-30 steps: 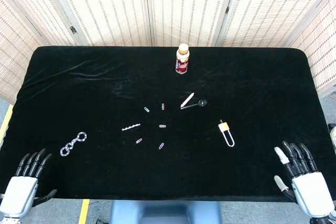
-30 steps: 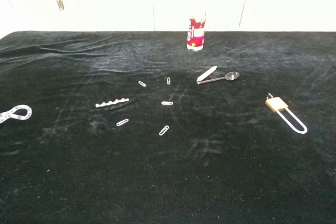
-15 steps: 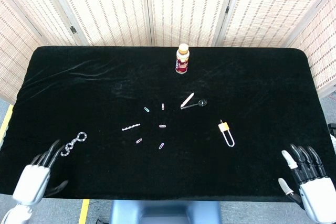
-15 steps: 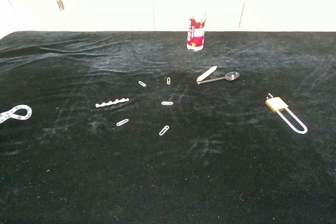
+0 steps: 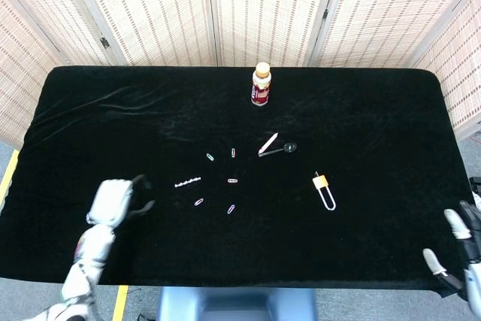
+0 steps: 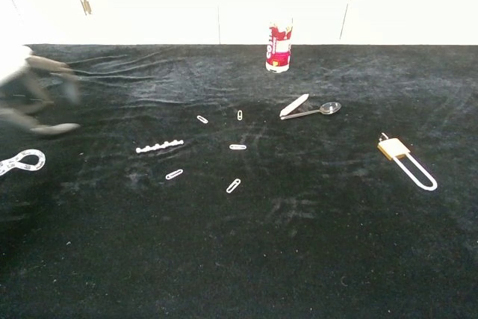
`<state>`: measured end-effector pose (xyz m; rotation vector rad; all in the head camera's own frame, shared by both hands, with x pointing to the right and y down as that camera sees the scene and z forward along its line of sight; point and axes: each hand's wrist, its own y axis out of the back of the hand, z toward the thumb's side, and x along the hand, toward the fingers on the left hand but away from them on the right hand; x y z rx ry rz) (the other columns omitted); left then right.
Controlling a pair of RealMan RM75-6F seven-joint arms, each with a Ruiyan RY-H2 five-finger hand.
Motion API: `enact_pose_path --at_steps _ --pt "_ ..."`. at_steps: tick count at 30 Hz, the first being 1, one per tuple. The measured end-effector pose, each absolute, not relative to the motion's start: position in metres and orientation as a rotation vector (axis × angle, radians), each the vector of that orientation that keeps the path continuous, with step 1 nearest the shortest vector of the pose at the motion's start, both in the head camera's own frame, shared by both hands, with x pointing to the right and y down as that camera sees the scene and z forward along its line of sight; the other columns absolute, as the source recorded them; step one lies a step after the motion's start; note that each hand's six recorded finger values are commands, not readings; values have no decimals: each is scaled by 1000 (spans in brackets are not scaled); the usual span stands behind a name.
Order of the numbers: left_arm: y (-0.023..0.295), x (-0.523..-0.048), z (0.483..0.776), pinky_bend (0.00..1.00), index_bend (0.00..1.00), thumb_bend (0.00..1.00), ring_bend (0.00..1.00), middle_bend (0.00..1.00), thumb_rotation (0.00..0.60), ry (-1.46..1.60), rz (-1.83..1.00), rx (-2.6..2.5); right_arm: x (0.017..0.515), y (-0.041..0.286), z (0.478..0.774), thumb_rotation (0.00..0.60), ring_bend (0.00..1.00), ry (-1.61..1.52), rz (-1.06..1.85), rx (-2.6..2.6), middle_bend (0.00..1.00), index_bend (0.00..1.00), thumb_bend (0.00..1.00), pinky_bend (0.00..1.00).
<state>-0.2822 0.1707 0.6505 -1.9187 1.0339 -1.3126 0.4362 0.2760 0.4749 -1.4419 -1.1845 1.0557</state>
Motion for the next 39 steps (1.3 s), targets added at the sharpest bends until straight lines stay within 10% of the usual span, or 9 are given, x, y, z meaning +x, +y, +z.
enact_pose_path --at_steps 39 --pt "122 -187 762 1000 500 394 1000 1000 600 790 -1529 -2026 477 272 466 600 0 -1359 1148 -1386 0 0 290 0"
